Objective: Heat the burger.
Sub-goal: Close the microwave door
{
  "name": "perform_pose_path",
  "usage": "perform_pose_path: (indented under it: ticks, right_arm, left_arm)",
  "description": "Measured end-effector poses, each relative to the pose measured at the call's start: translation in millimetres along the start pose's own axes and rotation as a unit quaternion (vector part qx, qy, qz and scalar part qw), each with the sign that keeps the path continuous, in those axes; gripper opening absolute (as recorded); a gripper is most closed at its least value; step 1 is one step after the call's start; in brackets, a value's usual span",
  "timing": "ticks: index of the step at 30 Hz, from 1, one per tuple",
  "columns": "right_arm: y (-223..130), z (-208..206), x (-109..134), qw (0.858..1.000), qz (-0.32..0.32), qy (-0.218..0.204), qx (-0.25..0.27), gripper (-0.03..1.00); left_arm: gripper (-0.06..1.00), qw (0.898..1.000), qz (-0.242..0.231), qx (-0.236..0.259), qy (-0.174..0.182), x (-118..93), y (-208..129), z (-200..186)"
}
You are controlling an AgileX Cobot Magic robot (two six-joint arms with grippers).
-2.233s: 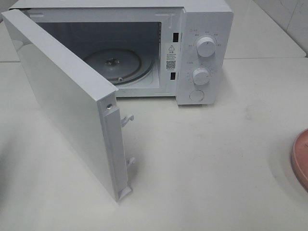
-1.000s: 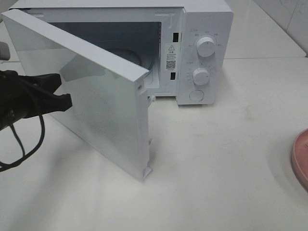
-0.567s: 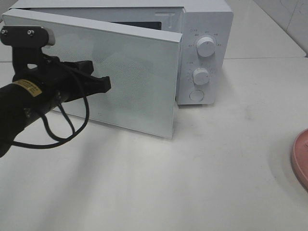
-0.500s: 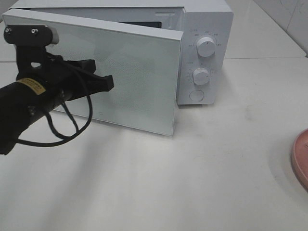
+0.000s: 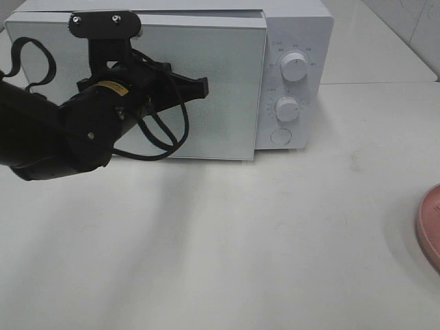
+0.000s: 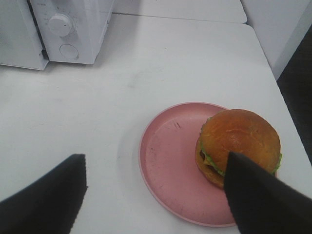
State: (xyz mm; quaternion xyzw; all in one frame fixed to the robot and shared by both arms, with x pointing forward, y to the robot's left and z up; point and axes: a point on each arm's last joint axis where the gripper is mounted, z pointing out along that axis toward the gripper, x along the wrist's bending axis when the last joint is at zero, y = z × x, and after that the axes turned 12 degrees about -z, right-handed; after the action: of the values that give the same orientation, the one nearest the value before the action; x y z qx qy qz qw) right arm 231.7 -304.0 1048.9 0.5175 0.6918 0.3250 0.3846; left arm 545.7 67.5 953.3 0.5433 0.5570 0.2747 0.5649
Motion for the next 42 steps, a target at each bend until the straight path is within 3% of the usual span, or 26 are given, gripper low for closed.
perform_pose_path:
  ticks: [15,19,32,37,39,40,41,42]
  right_arm:
    - [0.0,0.0,0.0,1.000,0.000,0.000,0.000,0.75]
    - [0.0,0.0,0.0,1.000,0.000,0.000,0.000,0.75]
    - [0.0,0.0,0.0,1.000,0.000,0.000,0.000,0.75]
    - [0.0,0.0,0.0,1.000,0.000,0.000,0.000,0.75]
    - [0.0,0.0,0.0,1.000,0.000,0.000,0.000,0.75]
    - [0.0,0.0,0.0,1.000,0.000,0.000,0.000,0.75]
    - [0.0,0.0,0.0,1.000,0.000,0.000,0.000,0.75]
    - [0.0,0.0,0.0,1.000,0.000,0.000,0.000,0.75]
  left_arm:
    - [0.00,0.999,0.006,0.028,-0.019,-27.5,-9.0,35.5]
    - [0.00,0.998,0.015,0.057,-0.027,-34.1,-10.1,42.3]
    - [0.00,0.996,0.021,0.081,-0.043,-48.0,-2.3,31.7]
    - [0.01,0.990,0.031,0.128,-0.058,-50.6,-7.0,11.7]
    - [0.17,0.980,0.033,0.183,-0.067,-48.7,-14.6,0.8]
    - [0.17,0.980,0.033,0.183,-0.067,-48.7,-14.6,0.8]
    - [0.40,0.971,0.035,0.224,-0.074,-47.3,-19.7,-7.4]
    - [0.50,0.967,0.035,0.239,-0.077,-46.6,-21.2,-10.6]
